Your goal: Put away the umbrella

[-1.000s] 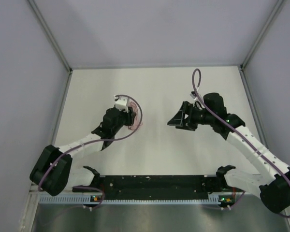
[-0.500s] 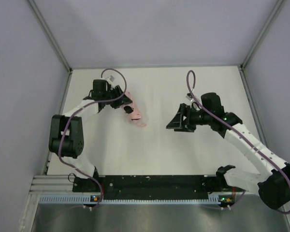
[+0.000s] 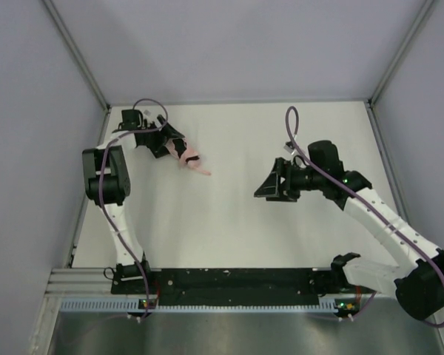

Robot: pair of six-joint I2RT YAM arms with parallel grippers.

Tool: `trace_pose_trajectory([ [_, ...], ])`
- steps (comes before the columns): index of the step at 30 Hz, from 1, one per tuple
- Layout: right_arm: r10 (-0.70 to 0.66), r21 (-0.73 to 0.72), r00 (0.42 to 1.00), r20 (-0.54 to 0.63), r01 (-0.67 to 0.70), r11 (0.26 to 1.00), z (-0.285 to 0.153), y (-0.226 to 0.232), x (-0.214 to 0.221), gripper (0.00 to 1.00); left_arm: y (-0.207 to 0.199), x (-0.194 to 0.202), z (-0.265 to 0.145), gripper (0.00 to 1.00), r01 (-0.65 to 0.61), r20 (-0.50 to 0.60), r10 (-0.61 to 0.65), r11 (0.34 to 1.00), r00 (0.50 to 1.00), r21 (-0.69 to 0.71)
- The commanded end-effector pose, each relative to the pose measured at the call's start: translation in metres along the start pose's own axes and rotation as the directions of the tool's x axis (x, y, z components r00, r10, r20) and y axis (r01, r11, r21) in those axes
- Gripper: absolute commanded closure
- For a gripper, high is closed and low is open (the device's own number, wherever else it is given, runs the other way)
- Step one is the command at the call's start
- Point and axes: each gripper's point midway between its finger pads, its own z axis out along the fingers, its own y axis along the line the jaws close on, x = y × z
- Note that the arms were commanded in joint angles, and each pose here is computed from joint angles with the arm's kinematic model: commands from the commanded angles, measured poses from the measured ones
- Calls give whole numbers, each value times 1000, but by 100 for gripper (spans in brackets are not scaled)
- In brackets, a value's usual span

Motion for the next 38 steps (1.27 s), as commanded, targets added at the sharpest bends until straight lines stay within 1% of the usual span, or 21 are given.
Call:
trace_pose_trajectory([
  [1, -55, -29, 998, 27, 56, 998, -10, 16, -10, 30, -17, -19, -35, 2, -66, 74, 65, 998, 995, 17],
  [3, -67, -27, 997, 32, 68, 997, -11, 18, -12, 30, -28, -20, -52, 2, -91, 101, 88, 995, 991, 30],
  [7, -82, 22, 995, 49, 81, 996, -13, 12, -17, 30, -39, -17, -90, 2, -118, 152, 123, 992, 981, -47],
  [8, -77, 69, 995, 58, 73, 995, -14, 5, -19, 29, -45, -14, -102, 2, -128, 174, 137, 990, 975, -60],
  [11, -88, 208, 992, 85, 69, 976, -24, -16, -24, 27, -54, 1, -132, 2, -109, 235, 128, 990, 964, -94],
  [13, -110, 340, 988, 109, 67, 938, -38, -34, -27, 24, -79, 19, -159, 2, -115, 295, 120, 993, 948, -33],
  [15, -152, 463, 978, 145, 68, 884, -58, -49, -32, 21, -97, 45, -172, 2, -131, 306, 119, 991, 945, 19],
  [18, -241, 607, 945, 219, 61, 792, -96, -58, -44, 18, -139, 92, -186, 8, -205, 288, 171, 974, 942, 93],
  [19, -270, 648, 931, 247, 49, 760, -110, -60, -48, 16, -157, 114, -188, 9, -249, 270, 211, 962, 939, 115],
  [20, -292, 677, 915, 277, 29, 735, -123, -60, -51, 15, -175, 129, -197, 9, -301, 284, 254, 943, 925, 138],
  [22, -330, 699, 887, 323, 11, 715, -145, -54, -52, 11, -211, 170, -212, 9, -396, 286, 330, 891, 900, 219],
  [23, -354, 701, 870, 344, 13, 713, -157, -48, -51, 10, -229, 184, -226, 9, -436, 302, 353, 856, 885, 277],
  [25, -394, 695, 830, 396, 9, 719, -179, -34, -49, 9, -255, 205, -256, 9, -493, 348, 378, 797, 858, 350],
  [27, -430, 664, 768, 474, 9, 748, -203, -14, -47, 6, -274, 219, -291, 9, -555, 415, 393, 721, 821, 414],
  [29, -464, 629, 693, 552, 18, 777, -227, 5, -43, 5, -286, 224, -324, 9, -617, 502, 395, 661, 770, 427],
  [31, -486, 612, 637, 598, 29, 791, -247, 21, -41, 1, -296, 228, -356, 7, -699, 597, 408, 590, 690, 405],
  [32, -488, 600, 607, 626, 24, 799, -257, 28, -39, 1, -301, 229, -372, 6, -730, 642, 402, 561, 653, 391],
  [33, -489, 591, 581, 651, 17, 807, -267, 34, -38, 1, -305, 230, -387, 4, -756, 681, 395, 538, 617, 373],
  [34, -492, 581, 559, 668, 22, 814, -274, 40, -37, 1, -308, 229, -397, 3, -771, 708, 385, 524, 593, 361],
  [36, -493, 564, 530, 690, 34, 825, -282, 50, -36, 1, -311, 230, -413, 2, -790, 748, 361, 507, 557, 344],
  [38, -489, 555, 529, 694, 40, 831, -282, 52, -36, 1, -313, 229, -417, 2, -793, 762, 343, 501, 549, 346],
])
